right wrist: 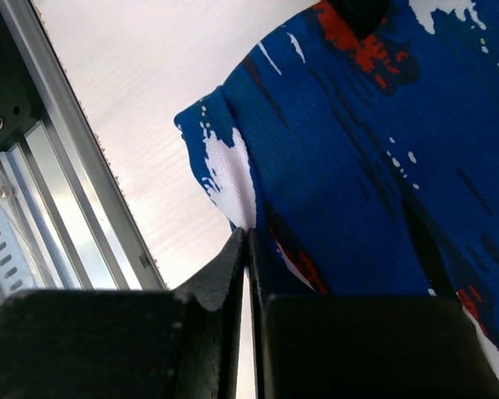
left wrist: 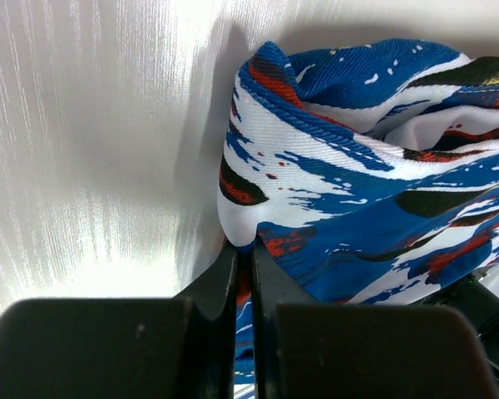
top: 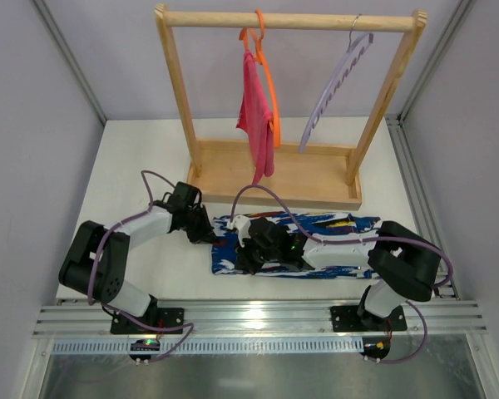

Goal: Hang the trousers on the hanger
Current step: Fold the trousers

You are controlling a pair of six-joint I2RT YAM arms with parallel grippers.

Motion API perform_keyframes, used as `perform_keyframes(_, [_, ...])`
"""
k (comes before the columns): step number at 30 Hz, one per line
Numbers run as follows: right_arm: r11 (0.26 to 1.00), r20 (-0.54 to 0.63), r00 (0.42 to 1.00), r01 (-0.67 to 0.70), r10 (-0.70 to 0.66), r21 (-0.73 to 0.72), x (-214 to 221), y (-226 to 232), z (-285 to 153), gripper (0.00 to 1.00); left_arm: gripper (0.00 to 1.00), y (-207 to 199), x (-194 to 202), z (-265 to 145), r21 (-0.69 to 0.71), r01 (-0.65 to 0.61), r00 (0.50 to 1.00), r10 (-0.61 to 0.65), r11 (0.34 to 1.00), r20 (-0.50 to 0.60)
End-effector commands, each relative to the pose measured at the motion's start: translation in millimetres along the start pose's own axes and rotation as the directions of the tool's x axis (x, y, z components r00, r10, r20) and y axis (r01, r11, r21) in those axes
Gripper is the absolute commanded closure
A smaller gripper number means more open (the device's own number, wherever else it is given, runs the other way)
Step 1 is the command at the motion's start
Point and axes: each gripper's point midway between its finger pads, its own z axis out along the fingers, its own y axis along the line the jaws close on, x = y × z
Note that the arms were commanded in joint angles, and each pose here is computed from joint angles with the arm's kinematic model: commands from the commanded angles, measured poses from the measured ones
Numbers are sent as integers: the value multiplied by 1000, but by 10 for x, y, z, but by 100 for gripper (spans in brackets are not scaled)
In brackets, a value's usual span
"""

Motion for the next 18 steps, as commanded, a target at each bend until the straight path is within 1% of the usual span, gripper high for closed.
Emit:
perform_keyframes(1, [999,20,1000,2,-1,-43,10,129,-47,94,99,2,-141,-17,-31,0,999,1,1000,39])
perform_keyframes(2, [1000,30,1000,-7,7,-17,-7,93,-68,85,100,19,-163,-30,-46,-8,999,10,999,48])
perform_keyframes(4, [999,47,998,-31,30,15,-32,49,-110,77,99,56,-181,-97,-86,-11,999,15,996,52])
perform_keyframes(5, [996,70,996,-61,57,59,-89,-3,-177,70,99,127,-245,-128,-135,-20,996,32,991,83])
perform_keyframes(6, [994,84,994,-76,70,76,-137,-19,-213,67,99,156,-271,-179,-160,-25,994,41,987,97])
perform_keyframes(7, [991,101,991,-95,85,95,-185,-40,-259,66,98,208,-274,-227,-192,-26,993,47,981,105])
perform_keyframes(9, [968,151,975,-187,162,169,-305,-141,-401,66,94,231,-322,-298,-219,-37,990,67,975,128])
perform_keyframes(10, [945,191,963,-234,192,230,-367,-243,-465,66,88,211,-326,-353,-214,-40,988,72,976,140])
perform_keyframes(11, [899,219,945,-305,244,315,-354,-372,-608,66,85,203,-330,-374,-211,-41,987,73,977,146])
perform_keyframes(12, [867,241,929,-352,280,352,-346,-450,-677,66,80,181,-334,-399,-204,-43,986,75,978,151])
perform_keyframes(13, [834,265,913,-394,309,385,-341,-526,-753,66,70,156,-336,-442,-194,-44,984,76,980,161])
perform_keyframes(14, [791,280,891,-448,357,417,-267,-601,-827,66,67,134,-333,-472,-185,-45,983,76,982,165])
perform_keyframes(15, [756,329,869,-487,369,438,-295,-705,-931,67,66,85,-316,-495,-161,-52,984,78,986,161])
perform_keyframes(17, [705,363,839,-539,404,461,-198,-821,-1013,66,63,-47,-315,-599,-104,-70,980,88,992,181])
perform_keyframes(18, [672,370,820,-571,437,472,-38,-890,-1011,66,61,-107,-321,-632,-76,-77,977,90,994,191])
